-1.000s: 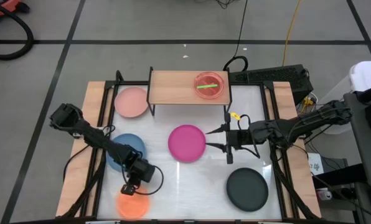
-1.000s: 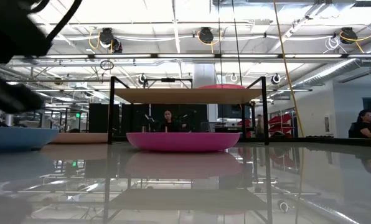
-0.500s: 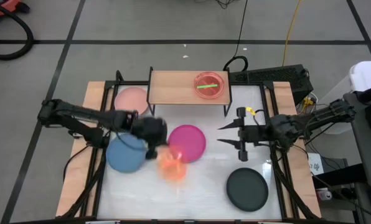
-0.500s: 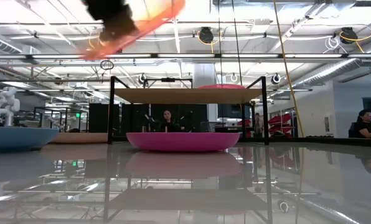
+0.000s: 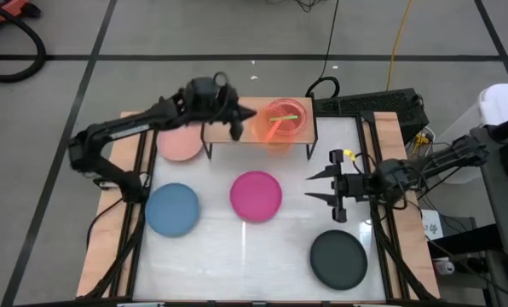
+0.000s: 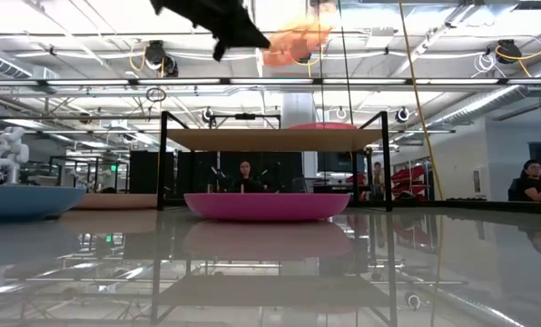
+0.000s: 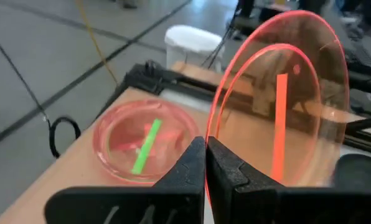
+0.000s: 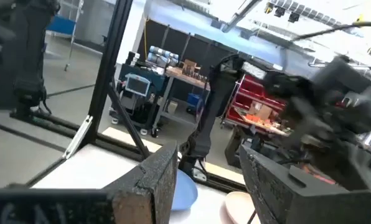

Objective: Place and stack plates onto a shelf
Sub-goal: Stack the orange plate on top of the green plate on the shelf

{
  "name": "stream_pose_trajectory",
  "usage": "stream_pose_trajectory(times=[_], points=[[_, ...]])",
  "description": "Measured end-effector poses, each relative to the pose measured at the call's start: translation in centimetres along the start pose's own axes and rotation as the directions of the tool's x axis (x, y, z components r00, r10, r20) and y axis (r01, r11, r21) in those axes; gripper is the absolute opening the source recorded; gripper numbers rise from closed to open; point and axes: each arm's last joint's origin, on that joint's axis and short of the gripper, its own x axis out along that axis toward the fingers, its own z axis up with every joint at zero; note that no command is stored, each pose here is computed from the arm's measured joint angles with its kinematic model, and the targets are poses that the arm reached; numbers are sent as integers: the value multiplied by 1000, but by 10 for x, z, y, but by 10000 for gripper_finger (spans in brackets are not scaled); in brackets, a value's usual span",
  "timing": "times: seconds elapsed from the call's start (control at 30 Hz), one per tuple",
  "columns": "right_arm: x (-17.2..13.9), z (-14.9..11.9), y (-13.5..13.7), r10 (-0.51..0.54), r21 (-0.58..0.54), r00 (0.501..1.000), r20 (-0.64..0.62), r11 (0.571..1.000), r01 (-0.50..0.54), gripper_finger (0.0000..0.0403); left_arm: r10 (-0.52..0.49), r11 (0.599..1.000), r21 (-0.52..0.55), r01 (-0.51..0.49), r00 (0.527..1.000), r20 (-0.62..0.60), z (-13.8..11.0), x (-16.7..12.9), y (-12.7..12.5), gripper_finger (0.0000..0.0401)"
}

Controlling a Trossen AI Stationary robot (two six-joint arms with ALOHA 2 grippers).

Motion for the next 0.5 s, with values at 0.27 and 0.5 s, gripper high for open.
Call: stream_pose_trajectory(times=[0.27,0.5], points=[[-5,-2,-1,-23,-42,998,58,999,26,155,30,997,-63,-32,999,-29,12,55,47,1],[-5,-6,1,-8,-55,1000,16,998,9,155,77,985,-154,-85,995,-57,7,87,83,1]])
